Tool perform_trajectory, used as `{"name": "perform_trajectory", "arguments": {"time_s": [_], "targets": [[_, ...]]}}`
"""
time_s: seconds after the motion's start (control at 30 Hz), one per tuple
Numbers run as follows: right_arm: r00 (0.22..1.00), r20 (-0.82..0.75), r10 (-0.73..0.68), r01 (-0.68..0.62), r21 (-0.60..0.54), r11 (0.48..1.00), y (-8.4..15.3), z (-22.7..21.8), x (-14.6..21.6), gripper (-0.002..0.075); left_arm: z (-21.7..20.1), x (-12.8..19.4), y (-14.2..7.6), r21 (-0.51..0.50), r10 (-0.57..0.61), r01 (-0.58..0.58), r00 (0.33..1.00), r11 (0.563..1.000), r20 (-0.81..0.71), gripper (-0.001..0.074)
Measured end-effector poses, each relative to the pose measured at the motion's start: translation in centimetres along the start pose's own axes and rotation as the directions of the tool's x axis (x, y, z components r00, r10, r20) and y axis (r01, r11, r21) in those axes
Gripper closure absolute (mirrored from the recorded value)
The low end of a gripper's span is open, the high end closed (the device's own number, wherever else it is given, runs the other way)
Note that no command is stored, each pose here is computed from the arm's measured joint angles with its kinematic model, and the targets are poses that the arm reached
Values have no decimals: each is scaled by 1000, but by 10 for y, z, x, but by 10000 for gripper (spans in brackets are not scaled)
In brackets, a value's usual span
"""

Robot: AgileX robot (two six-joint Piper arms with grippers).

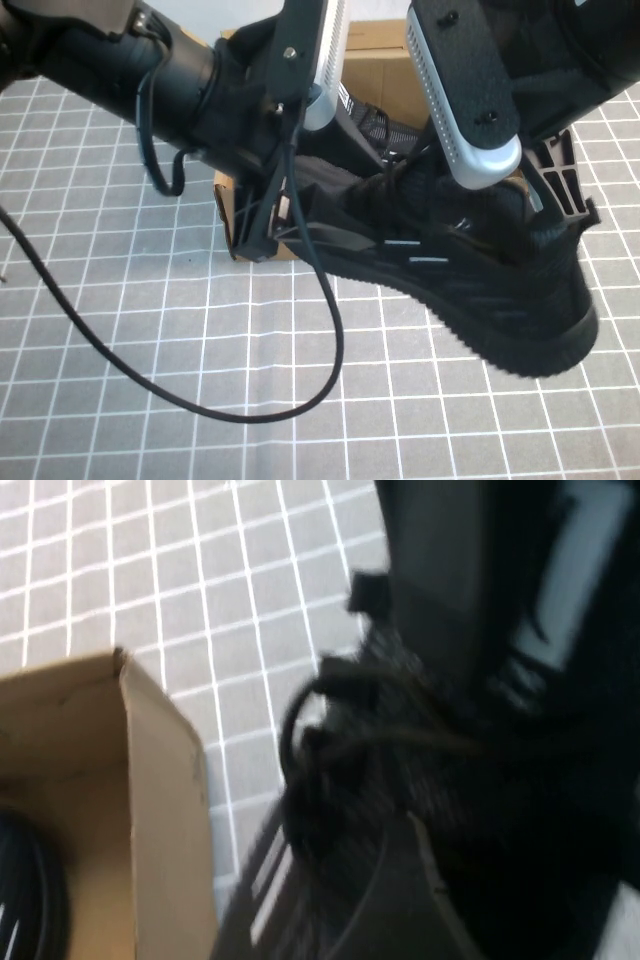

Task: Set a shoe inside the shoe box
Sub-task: Hand over the shoe

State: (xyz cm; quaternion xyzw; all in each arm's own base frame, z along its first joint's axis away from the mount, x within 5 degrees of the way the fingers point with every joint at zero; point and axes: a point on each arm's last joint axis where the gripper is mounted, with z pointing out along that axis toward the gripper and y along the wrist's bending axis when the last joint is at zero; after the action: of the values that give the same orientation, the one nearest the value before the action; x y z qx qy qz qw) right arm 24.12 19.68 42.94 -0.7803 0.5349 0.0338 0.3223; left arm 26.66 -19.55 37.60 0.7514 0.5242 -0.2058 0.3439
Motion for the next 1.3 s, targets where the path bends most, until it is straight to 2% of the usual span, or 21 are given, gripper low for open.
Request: {"name": "perform_trajectory", "arguments": {"time_s": [0.33,0.67,0.8,1.0,1.13,1.2,1.3], "targets": [[999,32,-16,17,-7,1000,1,0,-3,732,17,3,8,24,26,-28,995,999,94,281],[999,29,-19,19,-6,1000,1,0,-2,732,36,13,17,48,-45,39,989,998,141,287],[1000,25,-19,19,-5,1000,0,0,-2,732,39,14,18,61,-87,79,986,995,143,377],[999,29,-17,17,-12,1000,0,2,-2,732,39,14,19,60,-91,83,985,995,145,652],[998,25,52,-51,-13,999,-1,4,0,715,39,14,21,36,-91,86,986,996,143,693],[990,27,139,-139,-12,990,-1,3,0,662,39,16,23,10,-86,85,988,996,128,701],[963,32,267,-267,-5,964,-1,-2,-1,508,43,21,28,-25,-87,90,991,996,99,706]]}}
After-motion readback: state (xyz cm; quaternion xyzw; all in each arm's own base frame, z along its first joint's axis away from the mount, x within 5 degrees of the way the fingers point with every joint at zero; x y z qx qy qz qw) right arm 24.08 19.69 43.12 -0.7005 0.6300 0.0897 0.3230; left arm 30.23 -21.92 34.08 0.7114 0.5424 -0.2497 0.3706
